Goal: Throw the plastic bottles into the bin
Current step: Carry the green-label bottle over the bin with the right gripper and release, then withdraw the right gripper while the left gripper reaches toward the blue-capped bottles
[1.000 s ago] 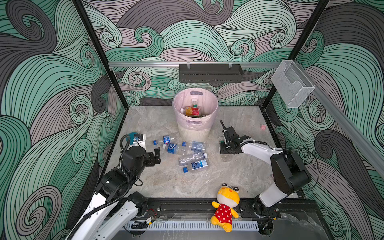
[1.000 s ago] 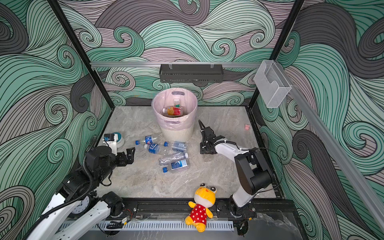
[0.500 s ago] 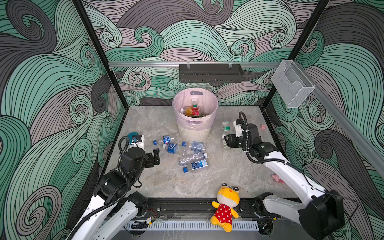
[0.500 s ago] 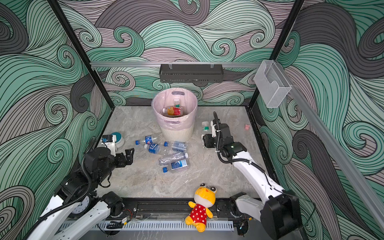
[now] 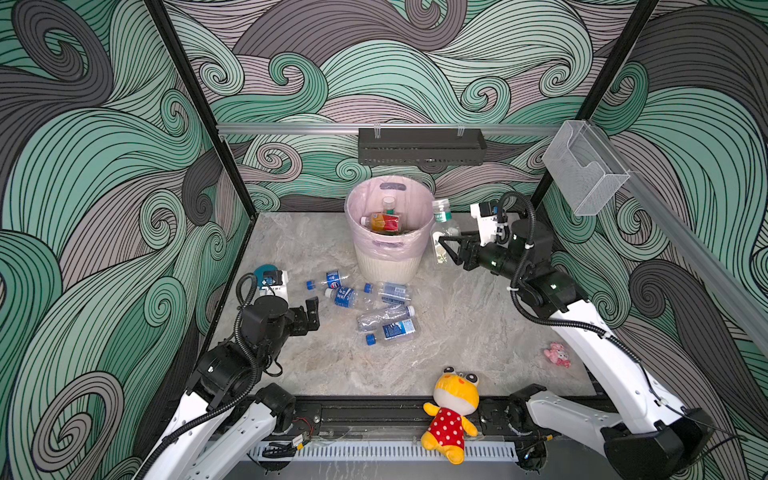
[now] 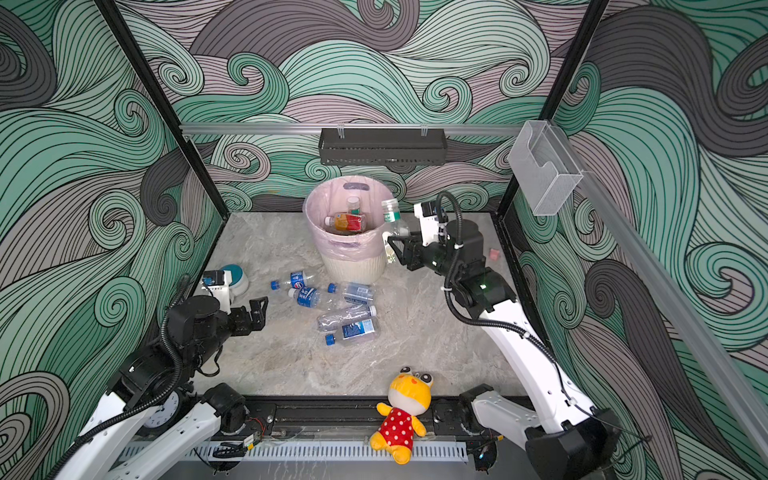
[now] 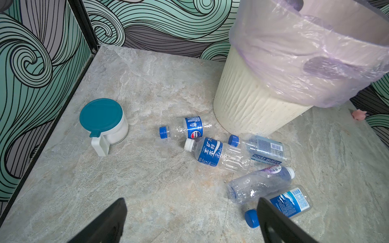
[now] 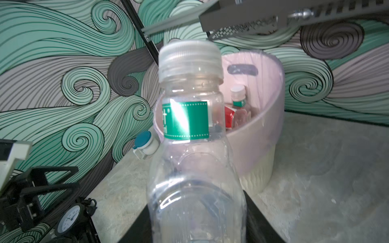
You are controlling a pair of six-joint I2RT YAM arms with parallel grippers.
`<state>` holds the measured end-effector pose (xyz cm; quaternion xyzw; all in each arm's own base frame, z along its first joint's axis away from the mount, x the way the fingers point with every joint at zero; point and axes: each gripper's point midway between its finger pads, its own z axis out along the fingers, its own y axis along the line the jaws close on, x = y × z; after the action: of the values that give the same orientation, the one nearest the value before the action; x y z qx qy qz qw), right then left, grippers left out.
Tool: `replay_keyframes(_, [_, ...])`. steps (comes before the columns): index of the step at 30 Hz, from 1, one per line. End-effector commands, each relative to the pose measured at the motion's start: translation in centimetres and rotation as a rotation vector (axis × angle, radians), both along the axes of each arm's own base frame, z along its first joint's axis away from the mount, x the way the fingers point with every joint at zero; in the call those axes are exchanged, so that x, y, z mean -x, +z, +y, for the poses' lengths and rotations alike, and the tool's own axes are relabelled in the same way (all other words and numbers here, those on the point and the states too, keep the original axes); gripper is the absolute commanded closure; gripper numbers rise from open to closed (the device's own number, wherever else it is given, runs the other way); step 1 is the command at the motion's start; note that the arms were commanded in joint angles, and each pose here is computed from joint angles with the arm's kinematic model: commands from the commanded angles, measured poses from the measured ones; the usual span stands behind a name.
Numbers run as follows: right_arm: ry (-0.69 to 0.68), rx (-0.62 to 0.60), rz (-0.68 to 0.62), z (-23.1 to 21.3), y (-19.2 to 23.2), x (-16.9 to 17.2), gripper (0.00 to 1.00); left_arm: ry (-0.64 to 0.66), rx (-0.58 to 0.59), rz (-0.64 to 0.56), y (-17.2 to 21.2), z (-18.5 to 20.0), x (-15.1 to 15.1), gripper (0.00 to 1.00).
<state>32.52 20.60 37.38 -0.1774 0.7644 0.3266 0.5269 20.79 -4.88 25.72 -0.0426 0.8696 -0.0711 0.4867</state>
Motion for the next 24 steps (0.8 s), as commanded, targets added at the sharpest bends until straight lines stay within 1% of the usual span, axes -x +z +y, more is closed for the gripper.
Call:
replay_keyframes(1, [0.062,-0.027,-0.094,2.2,3.5,-0.9,0.58,0.015,0.009,0.006,-0.1,0.4,0.4,0.02])
replay_keyframes(5, [0.054,-0.029,-0.11,5.1,5.5,-4.6,0.6,0.013,0.019,0.01,-0.3,0.4,0.6,0.02])
replay_keyframes(6, [0.057,-0.015,-0.094,5.8,5.3,-5.7,0.57,0.01,0.02,0.012,-0.3,0.3,0.6,0.02])
replay_keyframes(7, [0.054,0.02,-0.063,6.7,4.6,-7.2,0.5,0.005,0.025,0.014,-0.4,0.2,0.6,0.02])
replay_keyframes(8, [0.026,0.064,-0.034,7.3,3.8,-8.5,0.4,-0.001,0.027,0.018,-0.5,0.1,0.7,0.02])
replay_keyframes(9, [0.027,0.094,-0.026,7.9,3.4,-9.1,0.31,-0.01,0.029,0.025,-0.6,-0.1,0.7,0.02])
replay_keyframes(10, [0.038,0.118,-0.027,8.4,3.2,-9.3,0.26,-0.019,0.029,0.036,-0.8,-0.2,0.8,0.02])
replay_keyframes(12, [0.041,0.136,-0.059,8.7,3.6,-8.9,0.2,-0.033,0.026,0.055,-1.1,-0.4,1.0,0.01])
replay_keyframes(15, [0.032,0.146,-0.101,7.6,4.2,-7.1,0.14,-0.037,0.014,0.074,-1.6,-0.3,1.3,0.02])
replay_keyframes(16, [0.028,0.139,-0.134,7.2,4.8,-6.6,0.14,-0.038,0.013,0.076,-1.6,-0.3,1.3,0.01])
replay_keyframes(18, [0.041,0.157,-0.136,6.5,4.6,-5.1,0.13,-0.046,0.01,0.076,-1.7,-0.5,1.2,0.01])
replay_keyframes(24, [0.188,0.234,-0.099,5.5,0.6,0.5,0.14,-0.086,-0.001,0.088,-2.0,-1.5,0.3,0.01])
